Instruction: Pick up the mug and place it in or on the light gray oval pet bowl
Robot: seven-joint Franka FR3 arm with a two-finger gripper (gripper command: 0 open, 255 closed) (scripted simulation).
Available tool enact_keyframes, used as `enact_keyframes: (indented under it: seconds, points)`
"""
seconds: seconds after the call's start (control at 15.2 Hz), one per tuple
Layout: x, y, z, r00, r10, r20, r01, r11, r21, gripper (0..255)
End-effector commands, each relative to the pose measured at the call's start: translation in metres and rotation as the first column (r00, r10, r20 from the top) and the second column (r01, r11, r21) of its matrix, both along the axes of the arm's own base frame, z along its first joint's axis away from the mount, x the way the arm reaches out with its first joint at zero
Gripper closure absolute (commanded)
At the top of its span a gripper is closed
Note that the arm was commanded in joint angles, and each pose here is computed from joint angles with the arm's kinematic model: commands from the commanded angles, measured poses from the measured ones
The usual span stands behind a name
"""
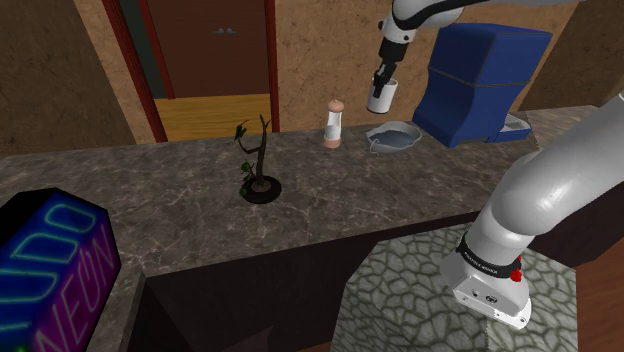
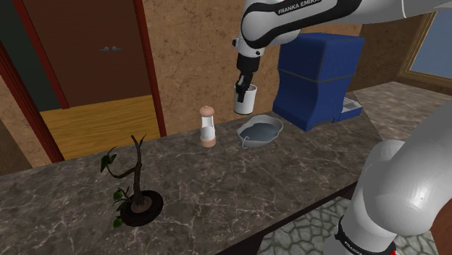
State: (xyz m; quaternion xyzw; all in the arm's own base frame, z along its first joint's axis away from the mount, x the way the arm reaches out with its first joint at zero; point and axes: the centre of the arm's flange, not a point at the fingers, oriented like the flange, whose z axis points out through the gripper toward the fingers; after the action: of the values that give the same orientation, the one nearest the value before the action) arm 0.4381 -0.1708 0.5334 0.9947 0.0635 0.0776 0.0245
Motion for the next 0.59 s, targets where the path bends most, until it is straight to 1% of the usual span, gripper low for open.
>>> enact_keyframes:
  seconds: [0.0, 0.26, 0.53]
  points:
    - [-0.012, -0.023, 0.005, 1.000, 0.002, 0.000, -0.002, 1.000, 0.000, 255]
    - [-0.035, -0.073, 0.011, 1.000, 0.002, 0.000, -0.002, 1.000, 0.000, 255]
    - [-0.035, -0.073, -0.010, 1.000, 0.002, 0.000, -0.002, 1.000, 0.000, 255]
